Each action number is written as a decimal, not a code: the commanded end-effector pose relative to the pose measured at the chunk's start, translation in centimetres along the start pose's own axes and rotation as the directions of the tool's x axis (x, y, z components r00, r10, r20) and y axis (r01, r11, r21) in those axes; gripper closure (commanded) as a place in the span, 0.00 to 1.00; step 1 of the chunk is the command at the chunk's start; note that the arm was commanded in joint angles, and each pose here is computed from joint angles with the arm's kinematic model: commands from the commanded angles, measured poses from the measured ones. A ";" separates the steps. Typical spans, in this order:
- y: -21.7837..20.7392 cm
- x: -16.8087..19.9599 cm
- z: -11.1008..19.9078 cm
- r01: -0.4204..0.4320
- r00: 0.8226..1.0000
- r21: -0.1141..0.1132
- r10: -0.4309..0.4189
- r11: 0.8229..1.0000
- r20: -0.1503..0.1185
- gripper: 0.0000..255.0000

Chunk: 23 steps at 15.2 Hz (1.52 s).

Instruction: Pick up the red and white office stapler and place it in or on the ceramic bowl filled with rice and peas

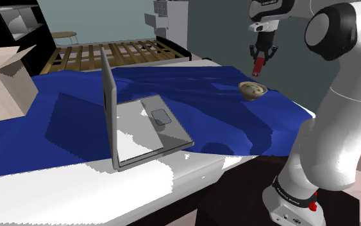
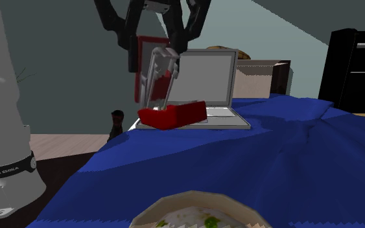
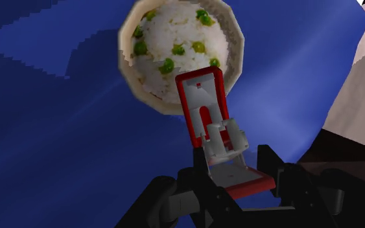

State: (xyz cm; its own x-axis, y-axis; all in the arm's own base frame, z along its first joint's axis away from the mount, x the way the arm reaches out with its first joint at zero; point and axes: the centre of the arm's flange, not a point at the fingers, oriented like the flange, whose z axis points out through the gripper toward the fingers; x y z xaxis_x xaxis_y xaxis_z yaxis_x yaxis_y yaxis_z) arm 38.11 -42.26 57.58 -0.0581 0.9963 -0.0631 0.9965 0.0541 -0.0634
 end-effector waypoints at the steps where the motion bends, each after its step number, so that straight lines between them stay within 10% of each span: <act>1: 0.5 -2.7 -0.2 0.008 1.000 -0.004 -0.008 1.000 0.004 1.00; 5: 1.1 -7.3 -0.3 0.008 1.000 -0.004 -0.008 1.000 0.004 1.00; 23: 1.7 -6.7 9.1 0.008 1.000 -0.004 -0.008 1.000 0.004 1.00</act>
State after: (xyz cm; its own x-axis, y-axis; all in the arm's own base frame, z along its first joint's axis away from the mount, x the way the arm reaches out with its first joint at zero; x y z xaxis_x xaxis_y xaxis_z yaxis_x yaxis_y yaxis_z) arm 39.73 -49.41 49.38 -0.0661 0.9957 -0.0656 0.9963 0.0622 -0.0601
